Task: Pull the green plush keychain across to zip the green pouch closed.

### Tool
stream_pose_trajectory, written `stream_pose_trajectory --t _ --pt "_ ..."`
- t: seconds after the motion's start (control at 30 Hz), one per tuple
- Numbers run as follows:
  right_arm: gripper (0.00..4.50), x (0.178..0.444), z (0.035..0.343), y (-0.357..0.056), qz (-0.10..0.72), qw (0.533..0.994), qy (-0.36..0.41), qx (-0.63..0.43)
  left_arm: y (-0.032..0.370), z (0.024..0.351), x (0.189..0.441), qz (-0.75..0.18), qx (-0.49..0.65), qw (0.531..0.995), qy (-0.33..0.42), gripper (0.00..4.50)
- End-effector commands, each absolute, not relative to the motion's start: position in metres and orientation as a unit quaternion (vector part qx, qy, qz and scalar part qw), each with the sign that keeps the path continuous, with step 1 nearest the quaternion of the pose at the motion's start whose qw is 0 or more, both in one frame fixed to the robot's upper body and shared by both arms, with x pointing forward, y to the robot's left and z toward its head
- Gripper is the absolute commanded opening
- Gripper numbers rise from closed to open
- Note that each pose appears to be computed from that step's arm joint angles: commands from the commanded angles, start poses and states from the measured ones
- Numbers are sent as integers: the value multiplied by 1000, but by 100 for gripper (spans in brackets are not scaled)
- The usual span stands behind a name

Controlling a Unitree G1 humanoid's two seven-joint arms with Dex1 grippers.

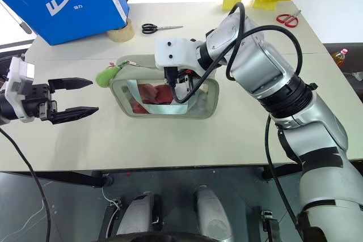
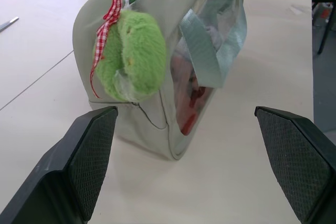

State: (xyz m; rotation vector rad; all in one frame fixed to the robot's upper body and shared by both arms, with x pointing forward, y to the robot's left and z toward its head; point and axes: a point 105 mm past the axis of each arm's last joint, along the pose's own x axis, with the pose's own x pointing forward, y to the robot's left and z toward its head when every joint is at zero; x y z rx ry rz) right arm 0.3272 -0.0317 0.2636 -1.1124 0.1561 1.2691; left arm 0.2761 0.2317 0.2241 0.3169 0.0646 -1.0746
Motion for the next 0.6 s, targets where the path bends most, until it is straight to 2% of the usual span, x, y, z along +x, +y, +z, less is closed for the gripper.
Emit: stream_pose_trajectory --t 0.03,0.07,0.17,0.23,0.33,0.47,0.6 --pt "3 317 275 -31 564 661 33 -494 229 233 276 -515 161 842 19 450" --pt "3 315 270 -31 569 655 33 -496 229 233 276 -516 162 841 19 450" --pt "107 315 263 -31 573 656 39 -490 228 233 276 -518 162 840 20 450" --pt "200 315 268 -32 574 670 40 -470 228 233 276 -520 161 839 20 450" --pt "352 309 292 -44 578 692 32 -431 227 234 275 -522 162 837 21 450" --pt "352 291 314 -68 593 700 25 -397 228 234 274 -523 163 837 21 450" --pt "352 282 311 -92 585 707 37 -396 226 235 274 -526 161 835 18 450"
